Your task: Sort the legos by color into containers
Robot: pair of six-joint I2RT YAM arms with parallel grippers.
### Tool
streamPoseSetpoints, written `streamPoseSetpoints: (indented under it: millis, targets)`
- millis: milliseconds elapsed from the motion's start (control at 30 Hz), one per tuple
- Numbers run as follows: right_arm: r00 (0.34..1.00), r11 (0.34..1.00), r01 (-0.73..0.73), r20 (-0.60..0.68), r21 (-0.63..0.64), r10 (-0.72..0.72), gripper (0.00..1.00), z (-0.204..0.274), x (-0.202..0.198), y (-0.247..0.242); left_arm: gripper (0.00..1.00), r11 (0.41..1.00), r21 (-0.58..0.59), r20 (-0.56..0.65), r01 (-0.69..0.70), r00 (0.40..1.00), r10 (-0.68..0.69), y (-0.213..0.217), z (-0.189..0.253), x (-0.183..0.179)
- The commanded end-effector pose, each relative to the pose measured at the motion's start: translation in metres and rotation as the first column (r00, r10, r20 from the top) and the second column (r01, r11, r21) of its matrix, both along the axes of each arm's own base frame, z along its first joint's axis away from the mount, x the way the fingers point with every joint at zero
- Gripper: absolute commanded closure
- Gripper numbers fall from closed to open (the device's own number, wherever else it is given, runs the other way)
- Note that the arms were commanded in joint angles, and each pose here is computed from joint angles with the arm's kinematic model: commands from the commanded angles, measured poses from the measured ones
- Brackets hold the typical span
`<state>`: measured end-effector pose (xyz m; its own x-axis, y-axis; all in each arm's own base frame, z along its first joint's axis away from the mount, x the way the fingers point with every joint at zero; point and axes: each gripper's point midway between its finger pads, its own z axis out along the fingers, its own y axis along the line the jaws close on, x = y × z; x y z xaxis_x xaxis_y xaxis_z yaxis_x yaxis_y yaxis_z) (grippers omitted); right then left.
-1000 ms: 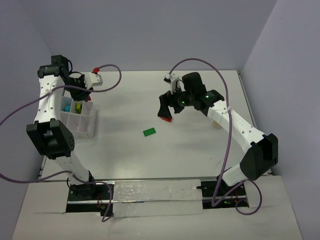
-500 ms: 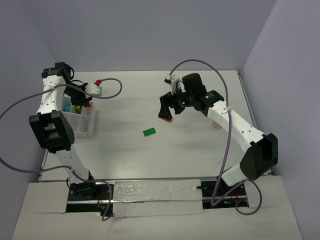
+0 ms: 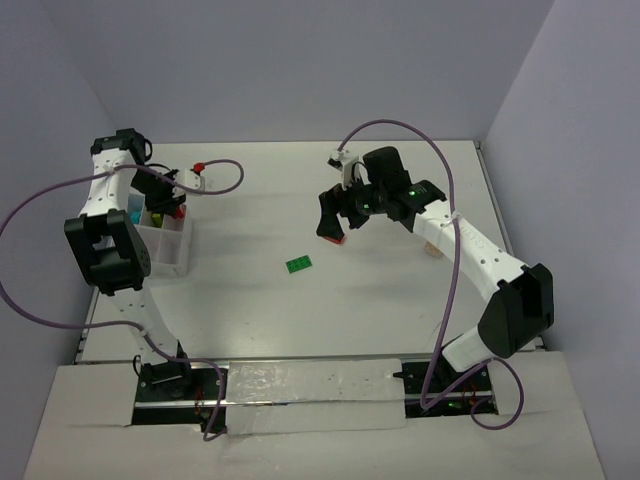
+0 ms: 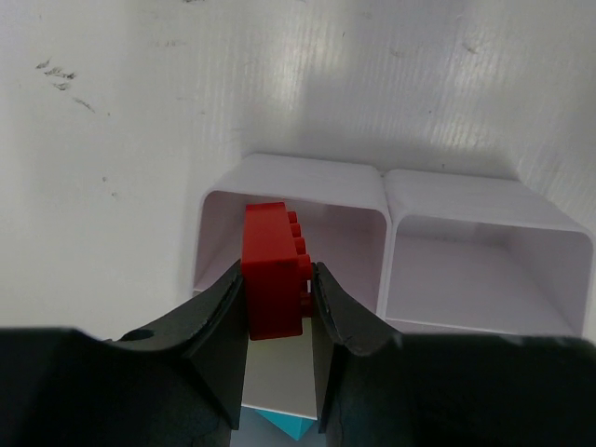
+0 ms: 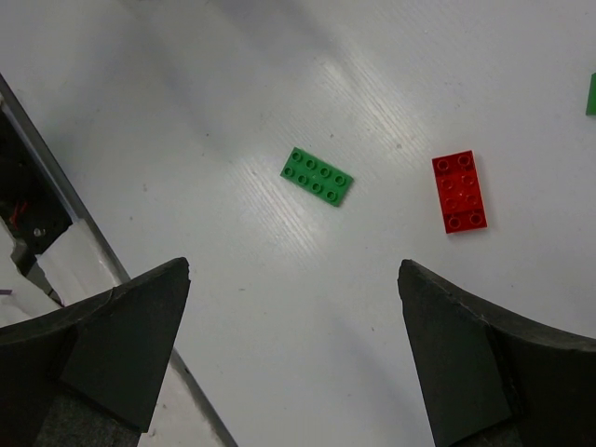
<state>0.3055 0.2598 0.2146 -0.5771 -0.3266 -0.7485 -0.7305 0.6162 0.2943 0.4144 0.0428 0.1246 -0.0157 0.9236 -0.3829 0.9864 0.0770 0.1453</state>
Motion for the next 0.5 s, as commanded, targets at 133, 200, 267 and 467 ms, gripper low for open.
streamPoseSetpoints:
  millis: [133, 200, 267, 467]
  targets:
    - [1.0, 1.0, -0.002, -0.005, 0.013, 0.002, 0.0, 0.004, 0.002, 0.001, 0.8, 0.999, 0.034, -0.009, 0.04, 0.999, -0.039, 0.01, 0.002, 0.0]
    - [1.0, 1.0, -0.002, -0.006, 0.012, 0.002, 0.0, 0.004, 0.003, 0.001, 0.66, 0.999, 0.035, -0.001, 0.032, 1.0, -0.032, 0.012, 0.003, 0.003]
    - [1.0, 1.0, -0.002, -0.006, 0.01, 0.002, 0.0, 0.003, 0.003, 0.001, 0.54, 0.999, 0.031, 0.008, 0.033, 0.999, -0.034, 0.011, 0.006, 0.004]
    - [1.0, 1.0, 0.009, 0.0, -0.008, -0.009, 0.0, -0.002, 0.004, -0.002, 0.28, 1.0, -0.004, 0.103, 0.029, 0.994, -0.028, 0.002, 0.042, 0.01]
